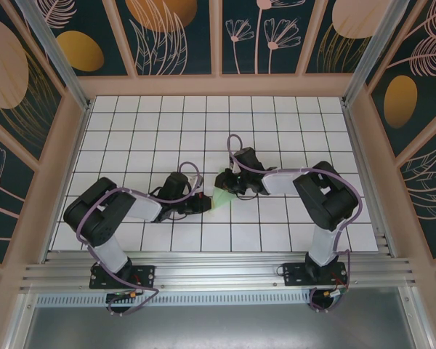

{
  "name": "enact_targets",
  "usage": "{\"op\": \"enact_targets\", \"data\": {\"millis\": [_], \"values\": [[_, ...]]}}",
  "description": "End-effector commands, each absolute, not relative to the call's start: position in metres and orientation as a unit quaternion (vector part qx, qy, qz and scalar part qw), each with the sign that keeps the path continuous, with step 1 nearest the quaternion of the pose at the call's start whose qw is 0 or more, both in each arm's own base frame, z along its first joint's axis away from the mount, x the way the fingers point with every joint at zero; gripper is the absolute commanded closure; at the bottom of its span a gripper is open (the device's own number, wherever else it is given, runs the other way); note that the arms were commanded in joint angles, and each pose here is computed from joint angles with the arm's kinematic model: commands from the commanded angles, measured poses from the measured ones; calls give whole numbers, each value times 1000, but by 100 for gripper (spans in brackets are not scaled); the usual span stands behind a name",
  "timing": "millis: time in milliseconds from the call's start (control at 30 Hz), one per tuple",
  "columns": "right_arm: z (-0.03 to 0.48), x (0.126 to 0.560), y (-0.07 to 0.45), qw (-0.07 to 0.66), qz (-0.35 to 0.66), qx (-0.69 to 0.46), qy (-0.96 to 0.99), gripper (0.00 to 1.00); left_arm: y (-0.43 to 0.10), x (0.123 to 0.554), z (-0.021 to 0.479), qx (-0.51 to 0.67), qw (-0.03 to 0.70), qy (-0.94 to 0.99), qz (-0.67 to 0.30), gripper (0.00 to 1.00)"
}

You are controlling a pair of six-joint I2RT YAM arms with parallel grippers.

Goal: Fold a paper plane with a square sheet of paper (pick it up from the middle)
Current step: Fourth fold the wing at the center of the table.

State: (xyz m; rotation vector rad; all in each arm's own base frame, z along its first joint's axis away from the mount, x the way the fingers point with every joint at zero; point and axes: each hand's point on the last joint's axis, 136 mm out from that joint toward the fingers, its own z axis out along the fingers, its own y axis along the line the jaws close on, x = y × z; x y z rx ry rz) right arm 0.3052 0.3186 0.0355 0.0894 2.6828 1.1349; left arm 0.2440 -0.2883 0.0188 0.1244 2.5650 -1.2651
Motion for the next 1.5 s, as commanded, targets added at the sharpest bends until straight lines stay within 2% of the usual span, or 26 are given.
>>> {"op": "enact_targets", "data": {"millis": [0,333,967,1467], "values": [[32,312,309,126,363,37,922,78,-291,243,9,52,123,895,-425,100],[18,315,310,119,357,38,926,78,-289,242,2,45,111,902,-415,100],[47,320,329,129,407,3,904,74,-285,241,5,-10,120,888,-443,100],[14,321,327,97,375,8,922,74,-280,243,2,-28,125,893,-432,100]]}}
